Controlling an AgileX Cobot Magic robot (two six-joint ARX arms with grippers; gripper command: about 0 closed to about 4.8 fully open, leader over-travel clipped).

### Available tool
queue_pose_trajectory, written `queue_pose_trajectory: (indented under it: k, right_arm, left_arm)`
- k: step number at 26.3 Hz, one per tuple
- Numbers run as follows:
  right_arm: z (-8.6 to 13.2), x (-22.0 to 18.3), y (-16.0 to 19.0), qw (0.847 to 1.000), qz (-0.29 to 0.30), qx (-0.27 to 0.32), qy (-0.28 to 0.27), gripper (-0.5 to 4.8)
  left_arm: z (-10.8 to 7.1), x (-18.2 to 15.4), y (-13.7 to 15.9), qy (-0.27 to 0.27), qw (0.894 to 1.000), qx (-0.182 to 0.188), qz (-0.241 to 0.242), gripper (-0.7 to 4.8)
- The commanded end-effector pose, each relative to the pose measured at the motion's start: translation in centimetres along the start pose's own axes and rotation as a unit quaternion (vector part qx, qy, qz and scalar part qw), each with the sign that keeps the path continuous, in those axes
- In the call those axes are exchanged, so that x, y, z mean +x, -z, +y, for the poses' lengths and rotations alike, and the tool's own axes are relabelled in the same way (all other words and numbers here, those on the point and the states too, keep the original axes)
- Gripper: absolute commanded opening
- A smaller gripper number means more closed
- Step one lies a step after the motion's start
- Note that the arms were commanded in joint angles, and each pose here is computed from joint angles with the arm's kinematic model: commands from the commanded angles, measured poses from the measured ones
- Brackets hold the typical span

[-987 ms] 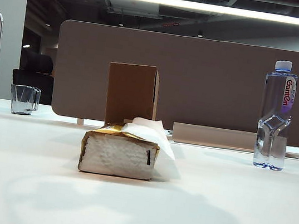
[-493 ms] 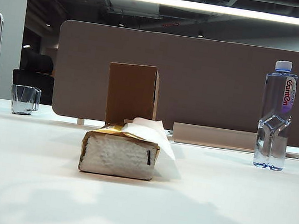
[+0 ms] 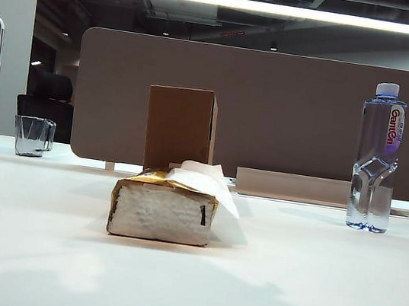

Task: Move the sponge from left to right to wipe the table, avoiding obstacles on the table, and finally reaching the bottle of mineral water.

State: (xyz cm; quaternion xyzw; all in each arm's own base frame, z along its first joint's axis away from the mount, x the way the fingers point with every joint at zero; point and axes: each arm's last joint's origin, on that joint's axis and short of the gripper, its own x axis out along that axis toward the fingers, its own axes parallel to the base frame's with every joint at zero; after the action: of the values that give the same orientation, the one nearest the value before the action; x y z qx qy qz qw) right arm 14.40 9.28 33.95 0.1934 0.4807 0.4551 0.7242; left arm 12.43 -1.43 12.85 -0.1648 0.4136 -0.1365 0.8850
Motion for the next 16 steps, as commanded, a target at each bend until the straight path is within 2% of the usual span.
queue_pose_trajectory:
  k: [1, 9, 11, 16]
  right_arm:
    - [0.3, -0.3, 0.0, 1.0, -0.008, -0.011, -0.003, 3.37]
    - [0.4, -0.4, 0.1, 1.0, -0.009, -0.012, -0.003, 3.37]
    - [0.4, -0.4, 0.1, 1.0, -0.009, -0.012, -0.003, 3.37]
    - [0.4, -0.4, 0.1, 1.0, -0.008, -0.012, -0.003, 3.37]
  left_arm:
    - [0.3, 0.3, 0.9, -0.011, 1.0, -0.009, 0.022, -0.05]
    - [-0.1, 0.4, 1.2, 0.0, 0.999, -0.003, 0.037, -0.06]
    - [-0.5, 0.6, 1.4, 0.009, 0.999, -0.001, 0.043, -0.05]
    - [-2.2, 1.0, 1.7, 0.009, 0.999, 0.03, 0.041, -0.06]
